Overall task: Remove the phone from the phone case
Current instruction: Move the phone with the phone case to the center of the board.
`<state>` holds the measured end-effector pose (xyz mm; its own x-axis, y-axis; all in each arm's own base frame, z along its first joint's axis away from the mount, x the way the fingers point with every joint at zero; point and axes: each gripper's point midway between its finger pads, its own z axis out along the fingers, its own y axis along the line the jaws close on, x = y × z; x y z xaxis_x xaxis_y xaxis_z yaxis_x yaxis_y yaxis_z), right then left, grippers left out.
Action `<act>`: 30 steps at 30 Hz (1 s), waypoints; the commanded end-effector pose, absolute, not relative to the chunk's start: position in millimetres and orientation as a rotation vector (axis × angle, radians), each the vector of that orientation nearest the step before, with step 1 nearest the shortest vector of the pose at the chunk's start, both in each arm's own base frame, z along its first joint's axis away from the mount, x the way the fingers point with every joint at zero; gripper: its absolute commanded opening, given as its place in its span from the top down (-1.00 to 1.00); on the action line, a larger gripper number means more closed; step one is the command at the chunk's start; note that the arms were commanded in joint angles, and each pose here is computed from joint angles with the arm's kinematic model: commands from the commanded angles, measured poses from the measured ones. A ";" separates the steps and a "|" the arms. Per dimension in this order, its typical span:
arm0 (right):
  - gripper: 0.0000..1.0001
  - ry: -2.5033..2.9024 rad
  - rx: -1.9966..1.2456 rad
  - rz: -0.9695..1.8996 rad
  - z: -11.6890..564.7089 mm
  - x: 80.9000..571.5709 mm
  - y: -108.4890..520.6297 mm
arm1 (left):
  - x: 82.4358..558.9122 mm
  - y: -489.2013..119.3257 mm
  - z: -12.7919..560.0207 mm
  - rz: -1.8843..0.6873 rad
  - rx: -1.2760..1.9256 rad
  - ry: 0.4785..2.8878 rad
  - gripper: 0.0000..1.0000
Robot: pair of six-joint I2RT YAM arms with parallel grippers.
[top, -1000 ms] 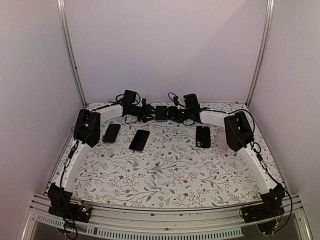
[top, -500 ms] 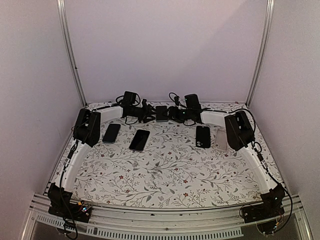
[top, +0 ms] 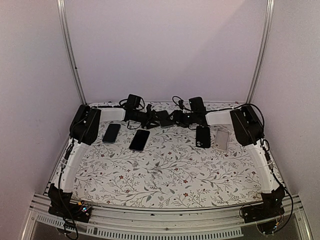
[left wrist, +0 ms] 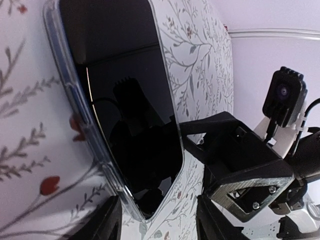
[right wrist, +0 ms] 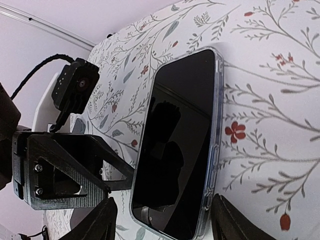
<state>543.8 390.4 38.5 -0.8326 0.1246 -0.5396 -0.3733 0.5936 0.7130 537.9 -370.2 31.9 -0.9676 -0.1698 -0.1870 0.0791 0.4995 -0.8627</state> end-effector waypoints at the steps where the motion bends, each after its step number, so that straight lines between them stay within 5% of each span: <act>1: -0.31 2.400 -0.154 1.212 22.0 502.8 389.5 | 500.8 -396.8 49.4 -1.482 0.028 2.511 -0.03; 16: -0.30 2.475 -0.104 1.104 46.9 419.2 365.3 | 421.5 -400.2 73.4 -1.440 0.096 2.518 -0.02; 30: -0.58 2.576 -0.173 0.622 30.2 429.0 340.3 | 404.2 -347.9 64.0 -1.233 0.037 2.534 -0.08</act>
